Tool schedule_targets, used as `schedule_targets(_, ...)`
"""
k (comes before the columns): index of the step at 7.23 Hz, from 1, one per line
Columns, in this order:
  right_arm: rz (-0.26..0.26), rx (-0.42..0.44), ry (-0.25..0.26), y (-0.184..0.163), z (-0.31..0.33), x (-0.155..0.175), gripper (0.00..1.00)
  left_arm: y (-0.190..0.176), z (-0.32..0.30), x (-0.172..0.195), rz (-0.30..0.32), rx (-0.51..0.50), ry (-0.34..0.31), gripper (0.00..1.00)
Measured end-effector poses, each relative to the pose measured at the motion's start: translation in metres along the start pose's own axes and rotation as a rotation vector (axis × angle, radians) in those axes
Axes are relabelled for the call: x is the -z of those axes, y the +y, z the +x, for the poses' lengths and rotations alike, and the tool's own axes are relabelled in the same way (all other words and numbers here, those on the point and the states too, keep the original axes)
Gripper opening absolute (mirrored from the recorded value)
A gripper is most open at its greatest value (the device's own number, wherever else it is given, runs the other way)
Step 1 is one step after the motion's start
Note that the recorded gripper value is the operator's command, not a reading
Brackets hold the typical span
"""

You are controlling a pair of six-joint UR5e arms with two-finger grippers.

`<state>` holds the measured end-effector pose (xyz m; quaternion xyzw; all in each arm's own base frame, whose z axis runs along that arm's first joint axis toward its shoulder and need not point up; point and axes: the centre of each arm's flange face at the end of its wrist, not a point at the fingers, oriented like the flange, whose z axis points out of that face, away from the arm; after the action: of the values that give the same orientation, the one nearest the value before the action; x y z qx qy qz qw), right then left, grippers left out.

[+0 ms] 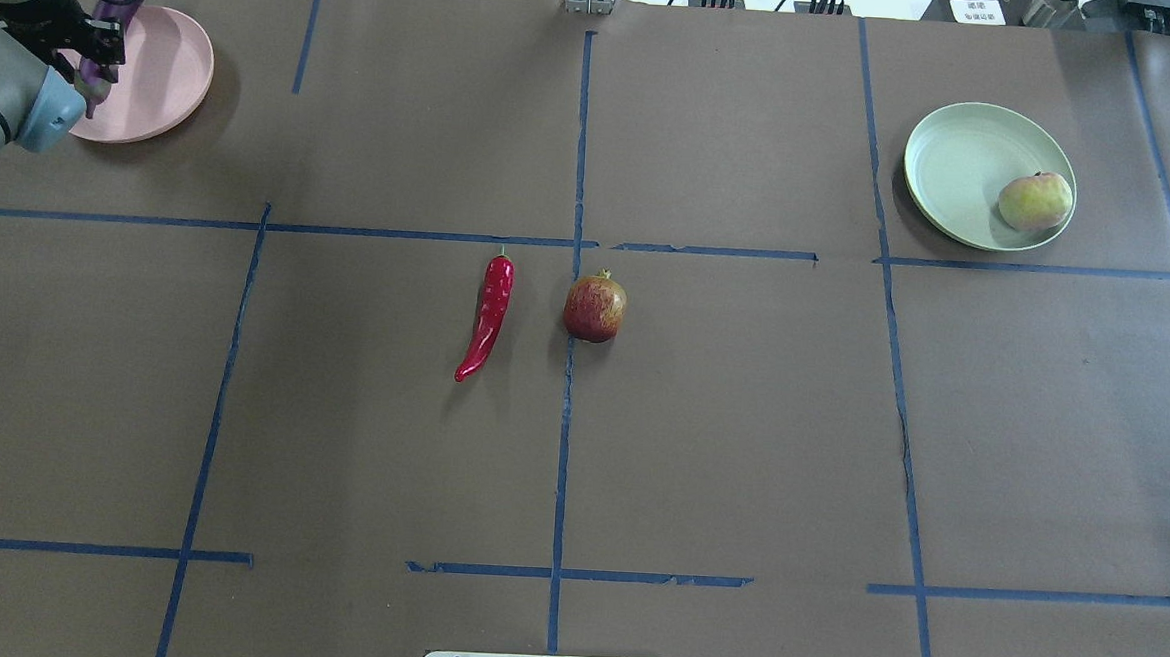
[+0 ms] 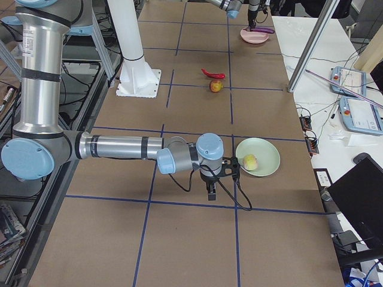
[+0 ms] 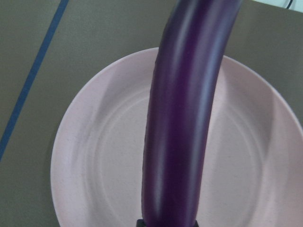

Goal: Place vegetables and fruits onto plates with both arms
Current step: 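Release the eggplant on the pink plate while the right gripper moves toward the pomegranate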

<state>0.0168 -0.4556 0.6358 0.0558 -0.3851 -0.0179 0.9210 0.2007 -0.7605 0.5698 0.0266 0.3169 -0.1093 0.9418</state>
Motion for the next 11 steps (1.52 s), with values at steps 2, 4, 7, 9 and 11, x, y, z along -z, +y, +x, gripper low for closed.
schedule_targets(2, 0.004, 0.005, -0.008, -0.001, -0.003, 0.002, 1.00, 0.008, -0.038, 0.029, -0.017, -0.075, 0.113, 1.00)
schedule_targets(4, 0.022, 0.025, -0.031, -0.008, -0.019, 0.011, 1.00, 0.024, -0.054, 0.068, 0.016, -0.139, 0.169, 1.00)
schedule_targets(7, 0.057, 0.125, -0.112, -0.060, -0.122, 0.029, 1.00, 0.059, -0.046, 0.116, -0.012, -0.238, 0.154, 1.00)
schedule_targets(9, 0.039, 0.131, -0.156, -0.098, -0.225, 0.018, 1.00, 0.074, -0.035, 0.140, -0.032, -0.238, 0.142, 1.00)
schedule_targets(11, 0.015, 0.105, -0.148, -0.121, -0.345, 0.000, 1.00, 0.082, -0.036, 0.139, -0.042, -0.237, 0.143, 1.00)
